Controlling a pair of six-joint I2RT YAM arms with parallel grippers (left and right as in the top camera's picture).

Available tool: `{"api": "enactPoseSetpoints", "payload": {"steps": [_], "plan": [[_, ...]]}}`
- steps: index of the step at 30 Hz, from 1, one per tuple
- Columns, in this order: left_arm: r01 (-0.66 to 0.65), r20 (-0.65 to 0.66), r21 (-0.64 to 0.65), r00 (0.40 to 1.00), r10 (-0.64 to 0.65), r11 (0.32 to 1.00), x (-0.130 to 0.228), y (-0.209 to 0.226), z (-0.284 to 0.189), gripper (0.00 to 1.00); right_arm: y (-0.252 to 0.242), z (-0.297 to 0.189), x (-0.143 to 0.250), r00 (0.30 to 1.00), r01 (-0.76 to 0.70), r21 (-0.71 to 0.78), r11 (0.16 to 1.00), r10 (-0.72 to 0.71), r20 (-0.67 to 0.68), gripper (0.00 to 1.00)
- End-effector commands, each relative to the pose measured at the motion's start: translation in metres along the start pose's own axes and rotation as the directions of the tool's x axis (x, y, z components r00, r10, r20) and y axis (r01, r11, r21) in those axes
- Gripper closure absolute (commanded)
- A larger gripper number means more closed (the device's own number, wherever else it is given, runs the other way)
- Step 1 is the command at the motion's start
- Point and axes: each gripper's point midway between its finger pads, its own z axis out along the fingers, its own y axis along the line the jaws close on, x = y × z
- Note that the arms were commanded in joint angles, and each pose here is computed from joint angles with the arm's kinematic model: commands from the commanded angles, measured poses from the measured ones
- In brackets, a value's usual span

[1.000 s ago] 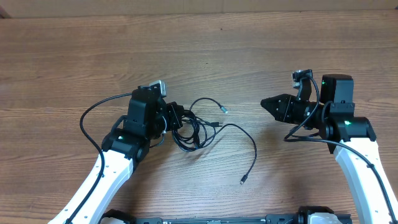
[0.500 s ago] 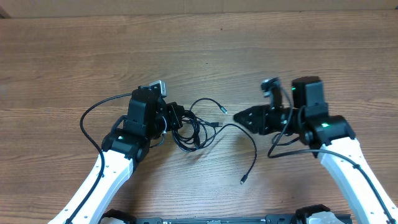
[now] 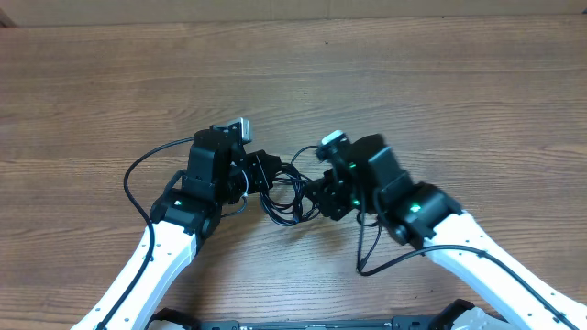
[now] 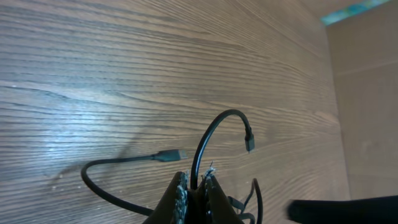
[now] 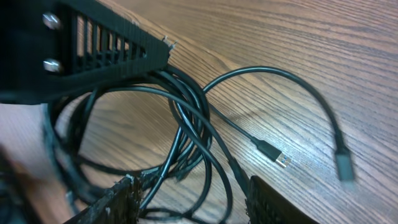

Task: Untangle cables

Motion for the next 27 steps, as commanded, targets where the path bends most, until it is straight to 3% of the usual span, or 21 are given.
{"api": "enactPoseSetpoints", "payload": {"steps": [1, 5, 7, 8, 10, 12, 15, 20, 27], "plan": [[-0.003, -0.019, 0.089, 1.0, 0.005, 0.996, 0.001, -0.02, -0.006, 0.96, -0.01, 0.019, 0.002, 0.998, 0.063, 0.154, 0.986, -0.062, -0.016, 0.47], [-0.005, -0.028, 0.105, 1.0, 0.008, 0.994, 0.002, -0.023, -0.007, 0.96, -0.026, 0.033, 0.007, 0.997, 0.079, 0.264, 0.961, -0.07, -0.041, 0.48], [-0.004, -0.034, 0.113, 0.999, 0.008, 0.994, 0.003, -0.024, -0.007, 0.96, -0.034, 0.037, 0.009, 0.996, 0.081, 0.298, 0.951, -0.069, -0.051, 0.53], [-0.003, -0.042, 0.124, 0.999, 0.008, 0.992, 0.005, -0.026, -0.007, 0.96, -0.036, 0.038, 0.01, 0.996, 0.082, 0.31, 0.947, -0.068, -0.056, 0.61], [0.01, -0.053, 0.135, 0.999, -0.003, 0.991, 0.006, -0.028, -0.007, 0.96, -0.04, 0.038, 0.011, 0.996, 0.084, 0.33, 0.94, -0.067, -0.062, 0.86], [0.012, -0.063, 0.145, 0.998, -0.003, 0.989, 0.008, -0.03, -0.008, 0.96, -0.046, 0.035, 0.011, 0.997, 0.076, 0.365, 0.928, -0.059, -0.06, 0.96], [0.012, -0.062, 0.145, 0.998, -0.003, 0.989, 0.008, -0.03, -0.008, 0.96, -0.063, 0.026, 0.007, 1.0, -0.007, 0.465, 0.885, 0.011, -0.006, 0.96], [0.0, -0.055, 0.128, 0.998, 0.007, 0.992, 0.007, -0.027, -0.007, 0.96, -0.099, -0.014, -0.002, 0.975, -0.218, 0.648, 0.73, 0.132, 0.18, 0.96], [0.026, -0.062, -0.004, 0.998, -0.026, 1.0, 0.014, 0.0, -0.006, 0.96, -0.135, -0.091, -0.008, 0.865, -0.496, 0.661, 0.563, 0.251, 0.435, 0.96]]}}
